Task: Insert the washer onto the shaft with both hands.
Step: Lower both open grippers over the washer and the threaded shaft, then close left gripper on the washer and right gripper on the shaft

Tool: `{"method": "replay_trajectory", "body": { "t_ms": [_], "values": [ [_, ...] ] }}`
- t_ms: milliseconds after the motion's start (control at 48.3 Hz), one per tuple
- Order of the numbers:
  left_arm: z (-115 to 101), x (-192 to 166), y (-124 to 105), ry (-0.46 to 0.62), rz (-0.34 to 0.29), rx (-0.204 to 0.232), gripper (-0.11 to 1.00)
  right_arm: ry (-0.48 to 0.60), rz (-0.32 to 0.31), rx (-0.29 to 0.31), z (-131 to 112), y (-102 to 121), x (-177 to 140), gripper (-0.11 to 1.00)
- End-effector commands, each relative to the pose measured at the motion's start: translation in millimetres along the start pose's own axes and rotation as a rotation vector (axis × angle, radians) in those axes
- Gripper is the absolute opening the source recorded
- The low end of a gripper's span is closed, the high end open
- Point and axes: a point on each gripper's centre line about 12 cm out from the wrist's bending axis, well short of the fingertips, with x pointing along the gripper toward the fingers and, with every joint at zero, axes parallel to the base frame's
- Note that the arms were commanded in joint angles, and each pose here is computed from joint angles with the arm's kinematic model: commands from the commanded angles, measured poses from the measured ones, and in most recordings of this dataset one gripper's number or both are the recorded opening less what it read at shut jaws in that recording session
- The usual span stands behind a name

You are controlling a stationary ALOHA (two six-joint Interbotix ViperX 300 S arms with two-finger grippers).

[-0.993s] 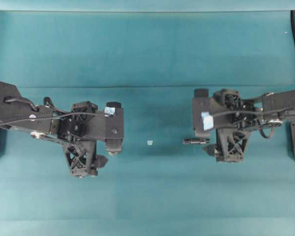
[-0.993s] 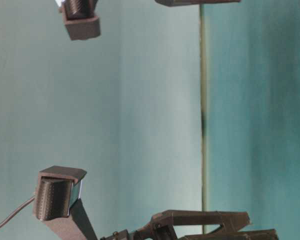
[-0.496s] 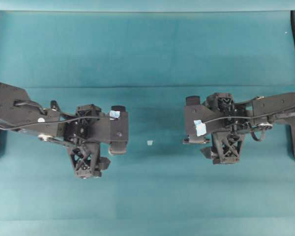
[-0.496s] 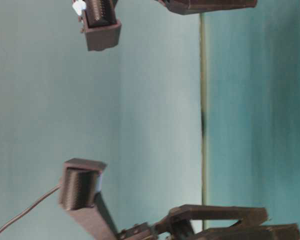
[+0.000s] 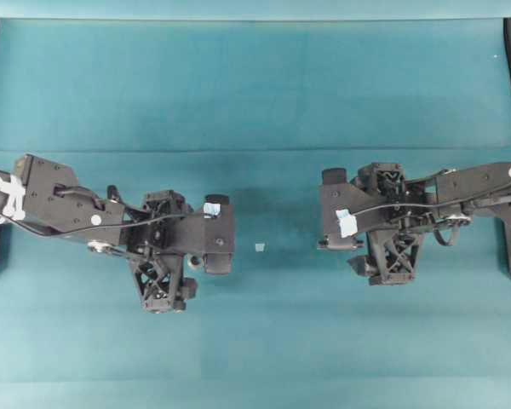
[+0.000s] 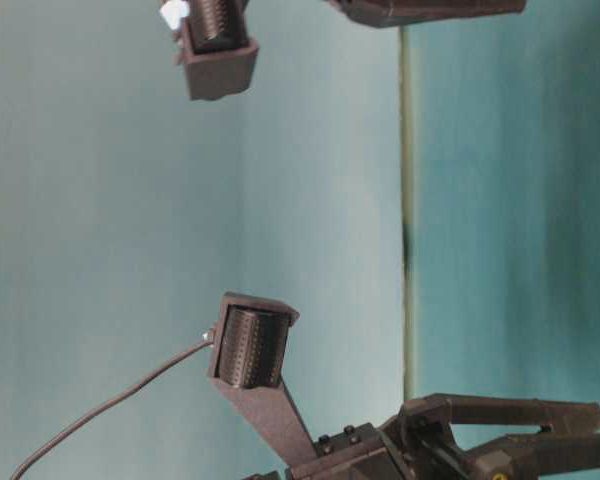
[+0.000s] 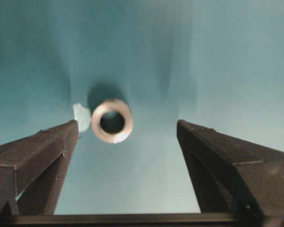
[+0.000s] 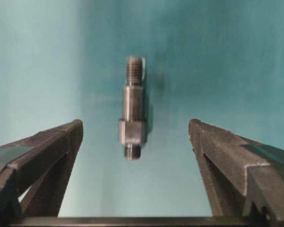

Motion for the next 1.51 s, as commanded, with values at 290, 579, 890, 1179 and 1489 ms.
{"method": "replay_trajectory", "body": {
  "t_ms": [290, 579, 890, 1179, 1489],
  "values": [
    [3, 4, 4, -0.014, 0.003, -0.008, 0.94, 0.011, 0.002, -0.003, -4, 1, 8, 0.94],
    [3, 9, 4, -0.014, 0.003, -0.01, 0.94, 0.027, 0.004, 0.0, -7, 1, 17, 0.93],
    [-1, 10, 4, -0.005, 0.004, -0.008, 0.94, 0.044, 0.005, 0.009, -13, 1, 24, 0.93],
    [-2, 13, 5, -0.017, 0.003, -0.009, 0.94, 0.029, 0.004, 0.035, -13, 1, 26, 0.93],
    [-3, 15, 5, -0.017, 0.003, -0.009, 0.94, 0.034, 0.0, 0.047, -14, -2, 27, 0.93]
  ]
}}
